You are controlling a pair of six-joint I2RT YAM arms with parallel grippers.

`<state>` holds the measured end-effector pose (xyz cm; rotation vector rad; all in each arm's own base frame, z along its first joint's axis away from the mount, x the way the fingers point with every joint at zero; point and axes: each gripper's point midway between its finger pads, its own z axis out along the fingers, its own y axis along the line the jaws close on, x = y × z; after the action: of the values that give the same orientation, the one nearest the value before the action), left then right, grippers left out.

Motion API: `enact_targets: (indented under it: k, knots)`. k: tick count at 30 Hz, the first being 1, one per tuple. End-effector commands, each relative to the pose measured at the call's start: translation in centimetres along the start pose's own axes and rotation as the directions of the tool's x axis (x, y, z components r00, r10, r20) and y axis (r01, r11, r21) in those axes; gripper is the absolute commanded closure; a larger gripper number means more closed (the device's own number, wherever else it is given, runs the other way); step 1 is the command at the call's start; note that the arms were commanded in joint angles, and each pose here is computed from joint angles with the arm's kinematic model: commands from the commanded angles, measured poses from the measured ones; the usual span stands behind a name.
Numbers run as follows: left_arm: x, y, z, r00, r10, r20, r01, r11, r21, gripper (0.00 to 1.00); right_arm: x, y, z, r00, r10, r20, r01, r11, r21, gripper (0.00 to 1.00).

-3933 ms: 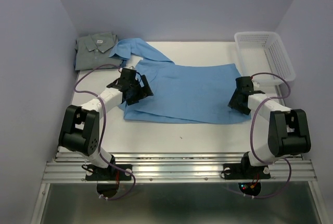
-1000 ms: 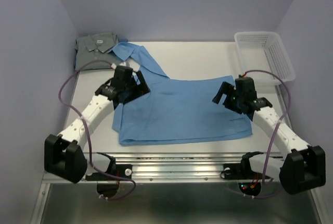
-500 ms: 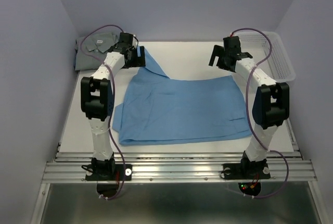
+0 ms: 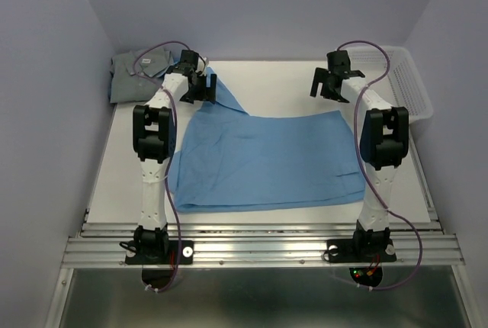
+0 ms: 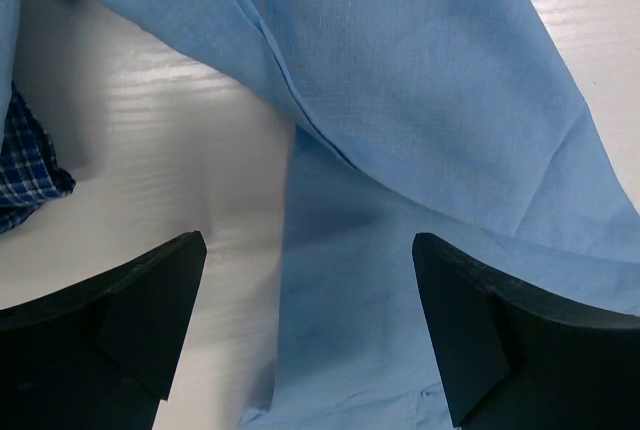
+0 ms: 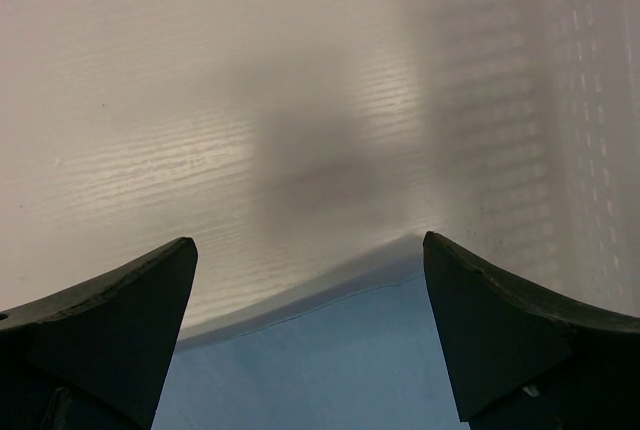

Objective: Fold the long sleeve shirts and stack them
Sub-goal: Fold the shirt

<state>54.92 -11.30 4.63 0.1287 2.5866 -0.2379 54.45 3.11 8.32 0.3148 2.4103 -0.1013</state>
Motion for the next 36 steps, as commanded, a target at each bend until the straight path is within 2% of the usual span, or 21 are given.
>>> enact_targets:
  k: [1, 7, 15, 19, 22, 24, 26, 30, 33, 36]
  knots:
    - [-2.7, -0.6, -0.4, 0.995, 0.065, 0.07, -0.067, 0.997, 0.031, 0.03, -2.9, 0.3, -0.4, 0.998, -0.017, 0.068, 0.017, 1.0, 0.001, 0.0]
    - [-4.6, -0.5, 0.4, 0.992, 0.004, 0.128, -0.008, 0.999, 0.031, 0.01, -1.8, 0.0, 0.7, 0.999, -0.018, 0.044, 0.017, 1.0, 0.023, 0.0]
    - [-4.7, -1.1, 2.4, 0.988, -0.081, 0.131, 0.072, 0.995, 0.068, 0.02, -0.3, -0.3, 1.8, 1.0, -0.023, 0.009, 0.022, 0.999, 0.039, 0.0]
    - [-6.9, -1.9, 1.5, 0.967, -0.165, 0.195, 0.14, 0.981, 0.133, 0.02, 0.3, -0.4, 2.0, 1.0, -0.026, -0.005, 0.026, 0.999, 0.044, 0.0]
    - [-8.3, -1.5, 1.1, 0.927, -0.295, 0.233, 0.26, 0.951, 0.17, 0.01, 0.6, -0.6, 2.0, 0.999, -0.031, -0.011, 0.031, 0.998, 0.049, 0.0]
    - [-9.1, -1.1, 1.1, 0.904, -0.349, 0.247, 0.313, 0.933, 0.176, 0.01, 0.7, -0.7, 2.1, 0.999, -0.034, -0.013, 0.035, 0.998, 0.051, 0.0]
    - [-9.1, -0.5, 1.7, 0.902, -0.355, 0.246, 0.33, 0.934, 0.136, 0.02, 1.0, -0.7, 2.1, 0.999, -0.036, -0.018, 0.037, 0.998, 0.054, 0.0]
    - [-7.9, 1.2, 2.7, 0.901, -0.362, 0.24, 0.361, 0.931, 0.049, 0.18, 1.3, -0.9, 2.3, 0.999, -0.048, -0.025, 0.049, 0.997, 0.057, 0.0]
    - [-7.1, 1.6, 3.4, 0.904, -0.362, 0.226, 0.367, 0.93, 0.019, 0.37, 1.6, -1.2, 2.5, 0.998, -0.046, -0.03, 0.048, 0.996, 0.079, 0.0]
    - [-6.3, 2.0, 4.1, 0.905, -0.371, 0.21, 0.38, 0.925, -0.004, 0.62, 1.5, -1.3, 2.3, 1.0, -0.021, -0.023, 0.023, 0.996, 0.086, 0.0]
